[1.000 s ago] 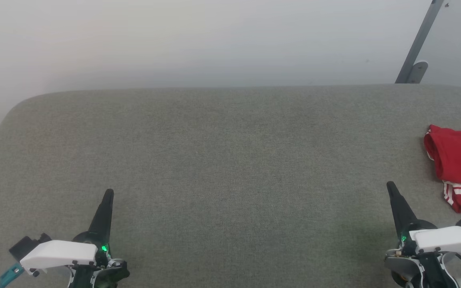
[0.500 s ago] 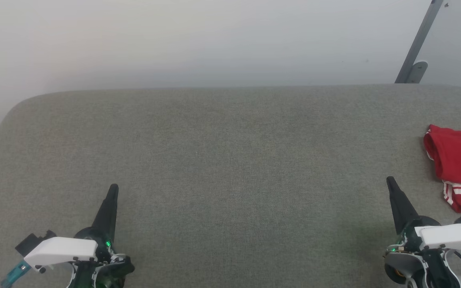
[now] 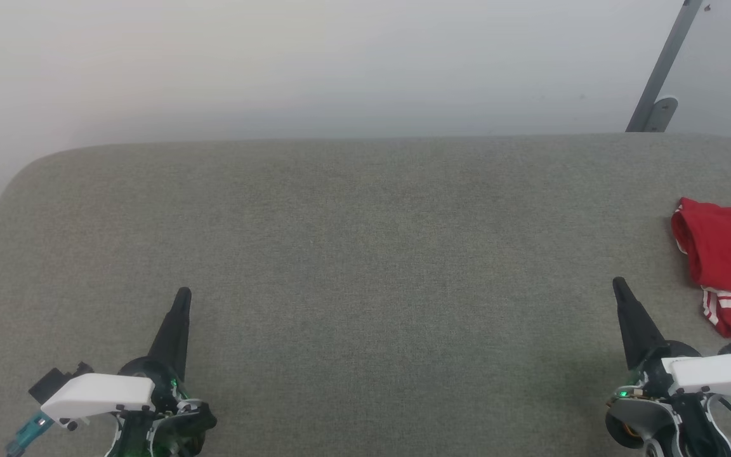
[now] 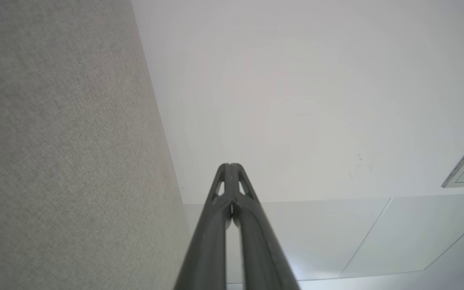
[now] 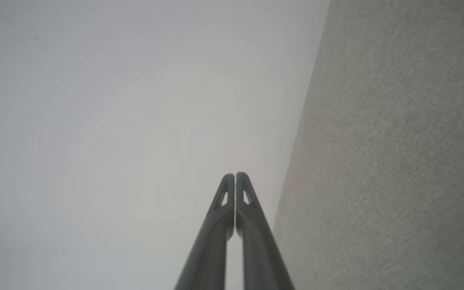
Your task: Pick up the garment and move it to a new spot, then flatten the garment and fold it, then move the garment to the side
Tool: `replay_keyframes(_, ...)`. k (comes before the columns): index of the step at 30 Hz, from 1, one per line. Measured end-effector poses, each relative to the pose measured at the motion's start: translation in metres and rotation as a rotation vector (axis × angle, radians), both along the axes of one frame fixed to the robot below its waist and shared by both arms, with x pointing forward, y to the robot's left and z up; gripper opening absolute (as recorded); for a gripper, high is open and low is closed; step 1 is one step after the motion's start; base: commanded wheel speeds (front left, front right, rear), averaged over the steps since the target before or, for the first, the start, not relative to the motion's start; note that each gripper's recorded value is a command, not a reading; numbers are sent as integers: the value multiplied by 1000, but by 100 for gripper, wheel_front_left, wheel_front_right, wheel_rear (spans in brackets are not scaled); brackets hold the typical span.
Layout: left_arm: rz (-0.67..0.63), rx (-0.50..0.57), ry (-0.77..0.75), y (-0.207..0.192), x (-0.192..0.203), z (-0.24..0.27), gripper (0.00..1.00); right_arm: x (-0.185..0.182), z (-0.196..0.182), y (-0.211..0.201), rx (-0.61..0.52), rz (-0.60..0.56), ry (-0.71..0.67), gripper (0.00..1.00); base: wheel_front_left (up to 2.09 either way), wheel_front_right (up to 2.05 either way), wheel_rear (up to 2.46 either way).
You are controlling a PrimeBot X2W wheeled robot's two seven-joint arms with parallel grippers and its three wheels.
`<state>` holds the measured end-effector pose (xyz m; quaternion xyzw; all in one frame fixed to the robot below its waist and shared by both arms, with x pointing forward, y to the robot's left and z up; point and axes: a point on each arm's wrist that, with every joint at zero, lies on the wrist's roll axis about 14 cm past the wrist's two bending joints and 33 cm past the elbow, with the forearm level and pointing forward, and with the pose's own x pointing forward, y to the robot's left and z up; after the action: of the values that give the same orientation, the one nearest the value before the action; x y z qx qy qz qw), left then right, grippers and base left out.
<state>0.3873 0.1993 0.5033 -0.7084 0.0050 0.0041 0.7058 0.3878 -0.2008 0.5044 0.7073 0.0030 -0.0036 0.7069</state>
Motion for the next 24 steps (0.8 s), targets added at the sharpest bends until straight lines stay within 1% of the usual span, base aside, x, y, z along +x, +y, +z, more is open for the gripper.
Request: replay_keyframes(24, 0, 0, 0, 0, 0, 0, 0, 0, 0, 0, 0, 0, 0, 0, 0, 0, 0)
